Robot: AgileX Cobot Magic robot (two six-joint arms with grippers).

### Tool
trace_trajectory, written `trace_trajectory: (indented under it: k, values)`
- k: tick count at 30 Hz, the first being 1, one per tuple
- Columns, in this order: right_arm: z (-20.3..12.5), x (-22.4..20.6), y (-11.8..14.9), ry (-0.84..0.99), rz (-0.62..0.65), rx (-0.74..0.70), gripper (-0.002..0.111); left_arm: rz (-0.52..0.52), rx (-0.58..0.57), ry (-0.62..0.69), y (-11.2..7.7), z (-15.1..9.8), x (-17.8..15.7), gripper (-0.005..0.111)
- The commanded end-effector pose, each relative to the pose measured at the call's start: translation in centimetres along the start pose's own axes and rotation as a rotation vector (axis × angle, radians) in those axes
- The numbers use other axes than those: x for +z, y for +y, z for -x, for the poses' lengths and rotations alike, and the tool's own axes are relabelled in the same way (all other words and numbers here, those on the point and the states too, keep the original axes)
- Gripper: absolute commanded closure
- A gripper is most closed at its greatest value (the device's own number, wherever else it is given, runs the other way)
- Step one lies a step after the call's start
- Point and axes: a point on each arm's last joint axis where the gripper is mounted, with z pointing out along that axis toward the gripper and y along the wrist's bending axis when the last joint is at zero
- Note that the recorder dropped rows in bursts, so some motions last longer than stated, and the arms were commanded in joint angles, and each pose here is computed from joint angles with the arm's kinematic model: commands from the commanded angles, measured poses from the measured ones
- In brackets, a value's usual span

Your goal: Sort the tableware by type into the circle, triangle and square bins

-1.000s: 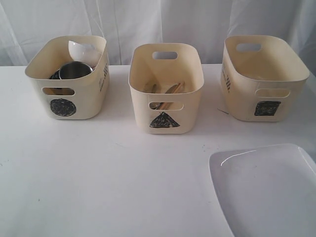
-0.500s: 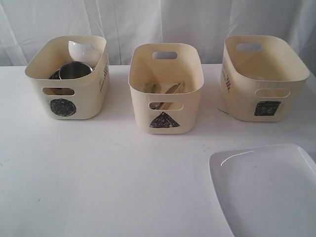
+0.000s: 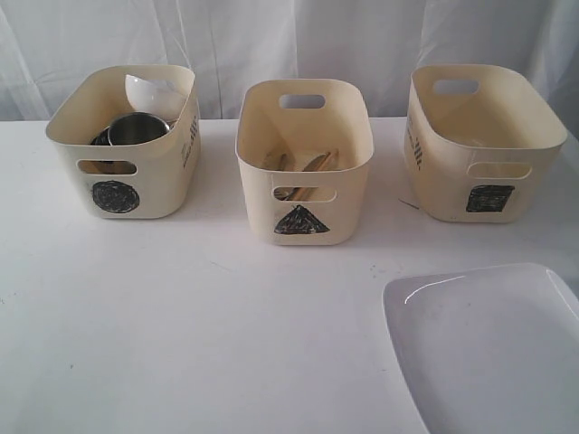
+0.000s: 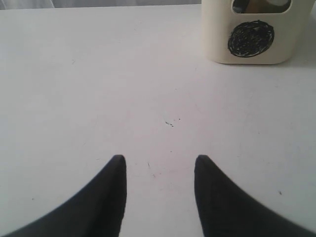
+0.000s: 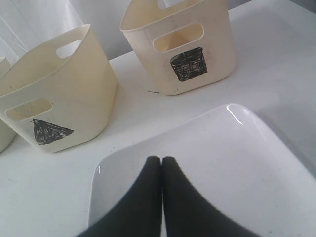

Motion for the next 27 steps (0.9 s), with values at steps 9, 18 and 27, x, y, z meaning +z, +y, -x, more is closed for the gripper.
trace_trajectory:
  k: [9,18,27]
  values:
    - [-0.1,0.0,0.0,-0.002,0.001,-0.003,0.108,0.002,-0.011,0.001,0.0,-0.1,0.0,0.058]
    - [0.4,0.0,0.1,-0.055,0.019,-0.030,0.108,0.002,-0.011,0.001,0.0,-0.1,0.0,0.058]
    - [7.8,-3.6,3.2,-0.694,0.185,-0.238,0.108,0.002,-0.011,0.001,0.0,-0.1,0.0,0.058]
